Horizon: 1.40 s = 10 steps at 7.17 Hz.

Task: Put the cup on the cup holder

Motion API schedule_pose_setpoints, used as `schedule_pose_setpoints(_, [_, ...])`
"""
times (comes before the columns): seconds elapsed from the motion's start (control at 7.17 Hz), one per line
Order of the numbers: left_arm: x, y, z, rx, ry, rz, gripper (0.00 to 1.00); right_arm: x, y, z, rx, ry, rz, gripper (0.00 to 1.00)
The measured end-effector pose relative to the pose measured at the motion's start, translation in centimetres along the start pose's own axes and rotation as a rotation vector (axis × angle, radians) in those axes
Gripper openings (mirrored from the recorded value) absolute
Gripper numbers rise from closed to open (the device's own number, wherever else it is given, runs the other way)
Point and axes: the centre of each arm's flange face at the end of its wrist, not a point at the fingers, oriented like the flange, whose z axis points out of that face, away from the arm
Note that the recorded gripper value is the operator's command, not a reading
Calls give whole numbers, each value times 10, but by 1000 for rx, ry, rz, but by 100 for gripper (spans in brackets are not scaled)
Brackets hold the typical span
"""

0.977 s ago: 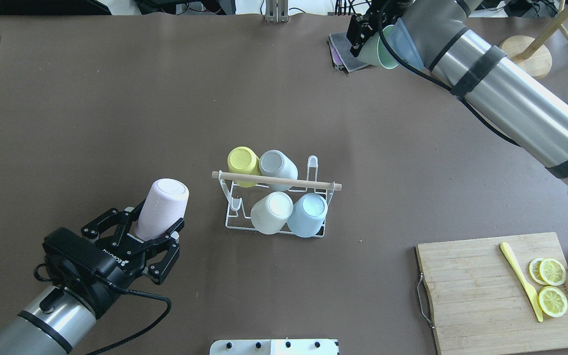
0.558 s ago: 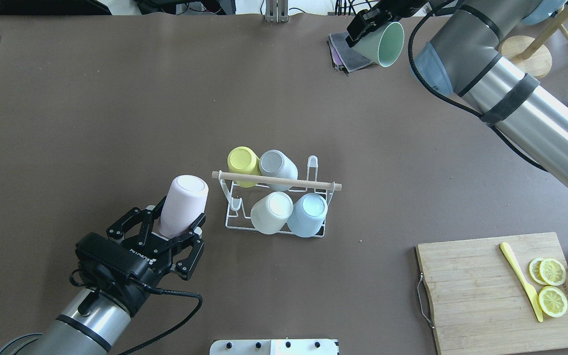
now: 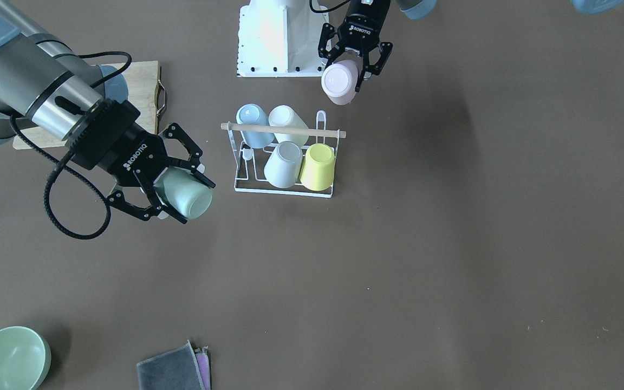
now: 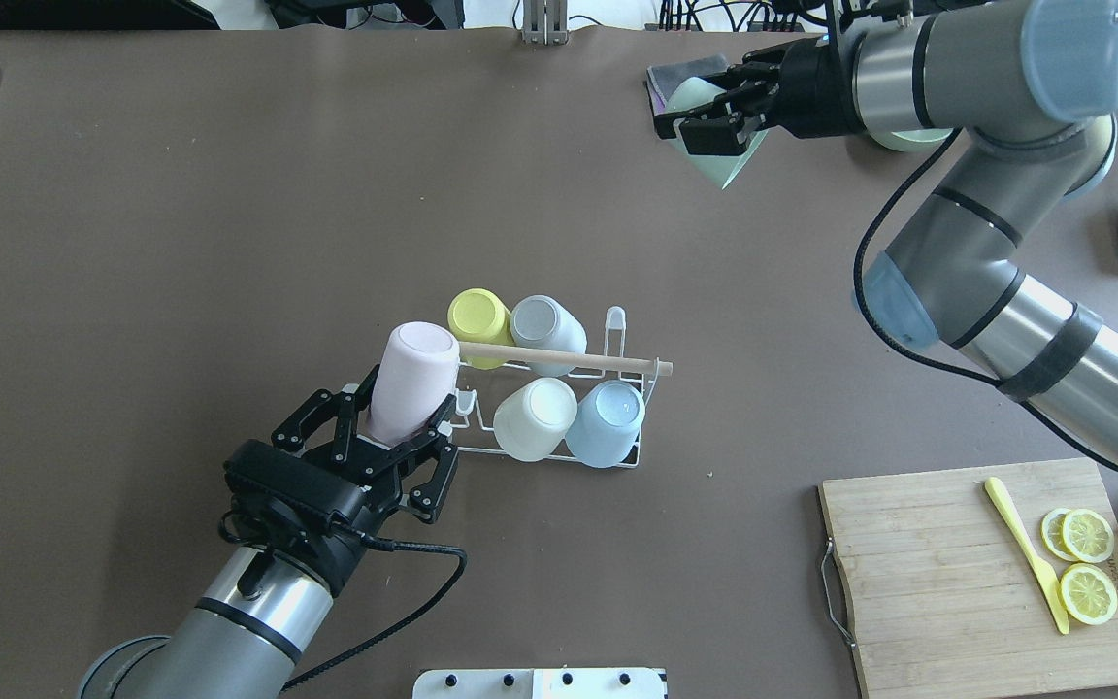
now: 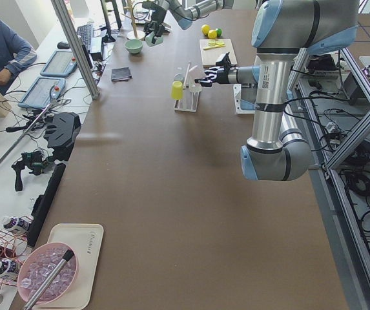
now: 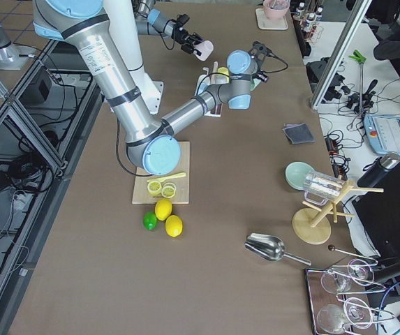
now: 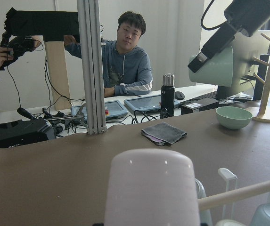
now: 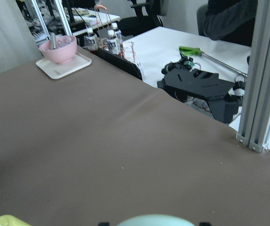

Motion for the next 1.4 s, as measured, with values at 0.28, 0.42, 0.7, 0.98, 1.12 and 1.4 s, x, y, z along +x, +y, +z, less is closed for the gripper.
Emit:
schedule_pose_setpoints(0.28, [9,2,16,11,-15,2,35,-38,24,8,173,-53,-49,0])
schedule_pose_setpoints(0.42, [11,4,21,13,-20,5,35,-68,40,23,272,-63,-45,0])
schedule_pose_setpoints(0.7, [11,5,32,20,-36,12,35,-115,72,42,431,-98,-9,0])
schedule_pose_setpoints(0.98, [9,9,38,21,-47,18,35,-122,109,50,525,-146,-6,0])
schedule_pose_setpoints(1.12, [9,11,40,20,-50,20,35,-126,124,56,545,-147,-5,0])
schedule_pose_setpoints(1.4, [14,17,45,16,-53,18,35,-136,135,79,551,-127,-3,0])
